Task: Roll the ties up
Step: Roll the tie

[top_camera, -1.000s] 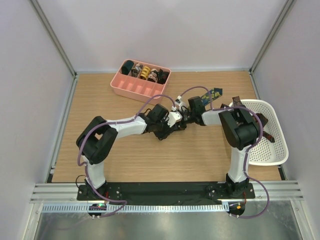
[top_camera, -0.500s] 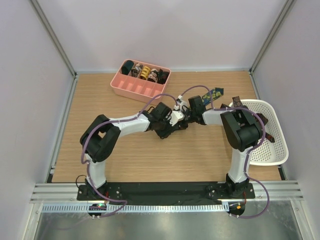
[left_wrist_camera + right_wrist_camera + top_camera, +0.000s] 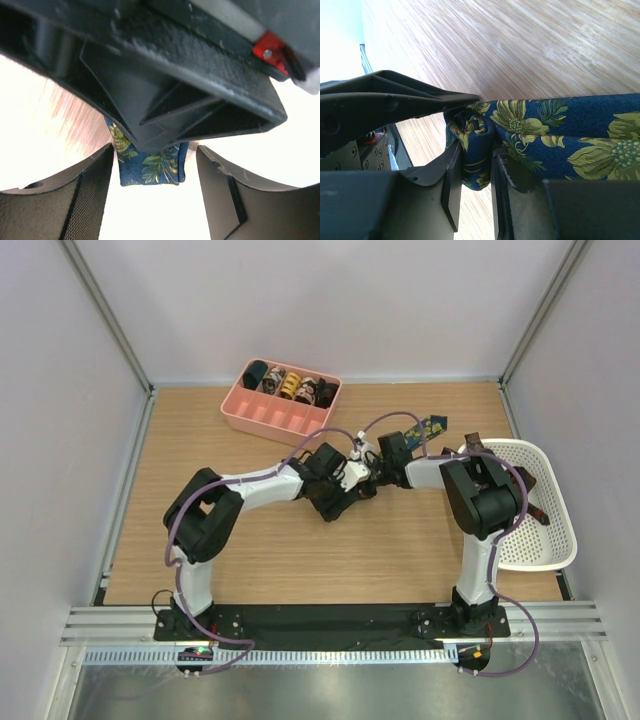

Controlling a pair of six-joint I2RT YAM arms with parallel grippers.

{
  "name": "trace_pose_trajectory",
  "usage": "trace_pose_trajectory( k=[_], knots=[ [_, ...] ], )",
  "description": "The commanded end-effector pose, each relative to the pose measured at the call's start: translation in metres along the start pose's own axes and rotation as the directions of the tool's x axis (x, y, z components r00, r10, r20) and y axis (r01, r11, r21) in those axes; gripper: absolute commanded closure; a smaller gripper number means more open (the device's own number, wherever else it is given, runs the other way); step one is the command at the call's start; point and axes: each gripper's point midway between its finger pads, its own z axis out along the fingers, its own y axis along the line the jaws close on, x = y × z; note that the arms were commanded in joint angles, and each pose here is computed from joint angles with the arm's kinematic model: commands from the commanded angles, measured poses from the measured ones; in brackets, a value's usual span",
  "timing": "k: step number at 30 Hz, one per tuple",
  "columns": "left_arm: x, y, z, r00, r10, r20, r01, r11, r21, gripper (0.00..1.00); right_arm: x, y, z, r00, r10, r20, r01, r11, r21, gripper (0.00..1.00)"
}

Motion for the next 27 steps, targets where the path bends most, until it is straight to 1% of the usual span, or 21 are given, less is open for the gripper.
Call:
trace_pose_trajectory(
  k=[1,8,11,14,16,17,18,19,20,21,22,24,27],
  knots=[
    [-0.009,0.000,0.000,1.000,0.017,-0.012,-0.016,1.000,0.025,0.32,0.005,-0.025,0.007,1.000,0.006,-0.009,-0.005,0.997,0.078,0.78],
    [-0.027,-0.001,0.006,0.999,0.042,0.002,-0.042,0.996,0.076,0.31,0.004,-0.023,0.007,1.000,0.001,-0.009,-0.001,0.998,0.061,0.80],
    [-0.015,-0.001,0.012,0.998,0.026,-0.053,-0.021,0.995,0.095,0.34,0.004,-0.022,0.007,1.000,-0.003,-0.008,0.004,0.998,0.059,0.80],
    [-0.006,0.000,0.015,0.996,0.016,-0.085,-0.008,0.995,0.095,0.37,0.002,-0.021,0.006,1.000,-0.002,-0.006,0.002,0.998,0.056,0.80],
    [0.001,0.000,0.016,0.994,0.007,-0.108,0.003,0.995,0.097,0.41,0.002,-0.021,0.006,1.000,-0.003,-0.004,0.003,0.998,0.057,0.79],
    [0.003,0.001,0.016,0.993,0.003,-0.118,0.007,0.997,0.080,0.42,0.001,-0.021,0.006,1.000,-0.003,-0.002,0.003,0.999,0.054,0.78],
    [0.007,0.003,0.019,0.991,0.002,-0.130,0.008,0.997,0.071,0.50,0.001,-0.020,0.007,1.000,-0.002,-0.004,0.002,0.999,0.052,0.76],
    [0.010,0.004,0.019,0.991,0.001,-0.137,0.008,0.998,0.063,0.54,-0.002,-0.020,0.006,1.000,-0.004,0.002,0.004,0.999,0.054,0.74],
    [0.011,0.006,0.020,0.990,-0.002,-0.143,0.010,0.999,0.053,0.57,-0.003,-0.019,0.005,1.000,-0.003,0.004,0.003,0.999,0.053,0.68],
    [0.015,0.008,0.022,0.988,-0.001,-0.156,0.008,0.999,0.041,0.60,-0.002,-0.019,0.005,1.000,-0.002,0.000,0.002,0.998,0.055,0.65],
    [0.017,0.010,0.022,0.987,-0.004,-0.160,0.010,0.999,0.032,0.62,-0.004,-0.017,0.005,1.000,-0.003,0.002,0.003,0.999,0.054,0.63],
    [0.019,0.011,0.023,0.986,-0.010,-0.169,0.013,1.000,0.019,0.66,-0.008,-0.014,0.002,1.000,-0.009,0.015,0.008,0.998,0.062,0.52],
    [0.022,0.012,0.024,0.984,-0.017,-0.178,0.019,1.000,0.012,0.67,-0.015,-0.007,-0.004,0.999,-0.014,0.032,0.011,0.997,0.072,0.45]
  ],
)
